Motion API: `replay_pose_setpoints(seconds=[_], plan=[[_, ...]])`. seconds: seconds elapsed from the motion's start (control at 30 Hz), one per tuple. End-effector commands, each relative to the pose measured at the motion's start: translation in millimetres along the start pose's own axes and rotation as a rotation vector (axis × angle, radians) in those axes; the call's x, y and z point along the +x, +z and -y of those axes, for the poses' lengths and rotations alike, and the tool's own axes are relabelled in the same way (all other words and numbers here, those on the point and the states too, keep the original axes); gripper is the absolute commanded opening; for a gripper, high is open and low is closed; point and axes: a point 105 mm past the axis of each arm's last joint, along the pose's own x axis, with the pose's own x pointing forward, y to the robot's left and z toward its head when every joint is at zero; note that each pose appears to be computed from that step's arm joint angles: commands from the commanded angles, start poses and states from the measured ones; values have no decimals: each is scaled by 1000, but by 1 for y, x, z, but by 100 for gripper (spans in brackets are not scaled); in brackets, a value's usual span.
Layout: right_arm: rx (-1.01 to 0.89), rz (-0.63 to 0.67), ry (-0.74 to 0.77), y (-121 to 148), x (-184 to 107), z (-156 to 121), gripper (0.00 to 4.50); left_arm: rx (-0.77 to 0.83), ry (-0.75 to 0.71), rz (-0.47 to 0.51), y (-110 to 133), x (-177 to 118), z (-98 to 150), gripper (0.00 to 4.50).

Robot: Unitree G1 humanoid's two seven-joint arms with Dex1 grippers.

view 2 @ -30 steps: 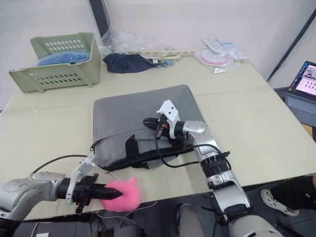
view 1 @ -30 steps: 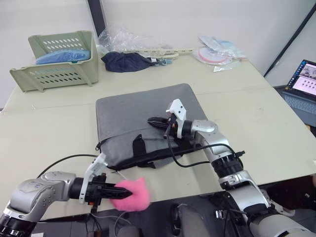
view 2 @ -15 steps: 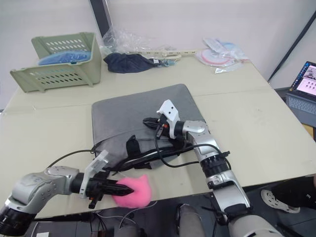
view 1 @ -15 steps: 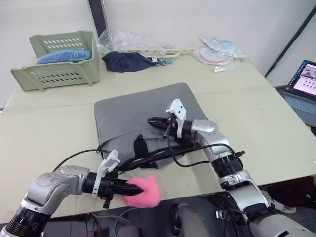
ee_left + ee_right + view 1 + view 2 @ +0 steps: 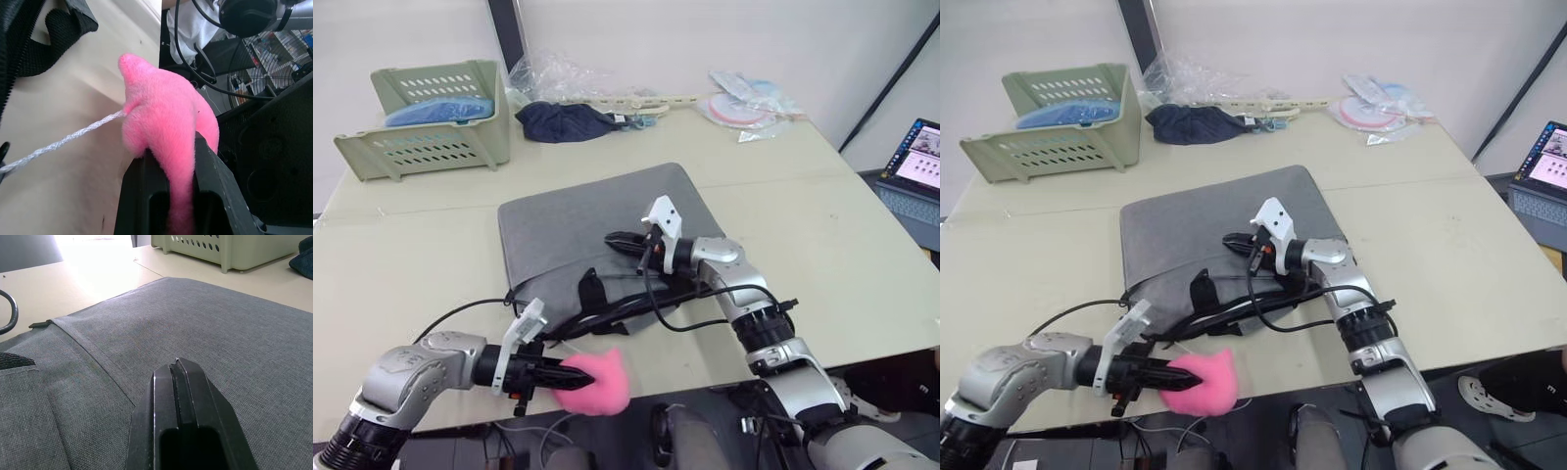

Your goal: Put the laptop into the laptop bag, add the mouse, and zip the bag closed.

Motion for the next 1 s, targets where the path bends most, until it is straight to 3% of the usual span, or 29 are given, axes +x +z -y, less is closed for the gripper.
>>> replay_pose_setpoints(seconds=[0.03, 0.23, 0.37, 0.77, 1.0], plan=[[156, -213, 5, -70, -3, -16, 0, 56, 31, 59, 8, -6, 12, 2], [157, -214, 12, -71, -3, -18, 0, 115, 144, 152, 13, -10, 13, 2], [156, -216, 15, -71, -3, -18, 0, 221, 264, 257, 31, -5, 5, 2], [153, -216, 18, -70, -2, -17, 0, 228, 168, 213, 23, 17, 19, 2], [154, -215, 17, -71, -2, -18, 0, 253, 134, 192, 21, 26, 15, 2]])
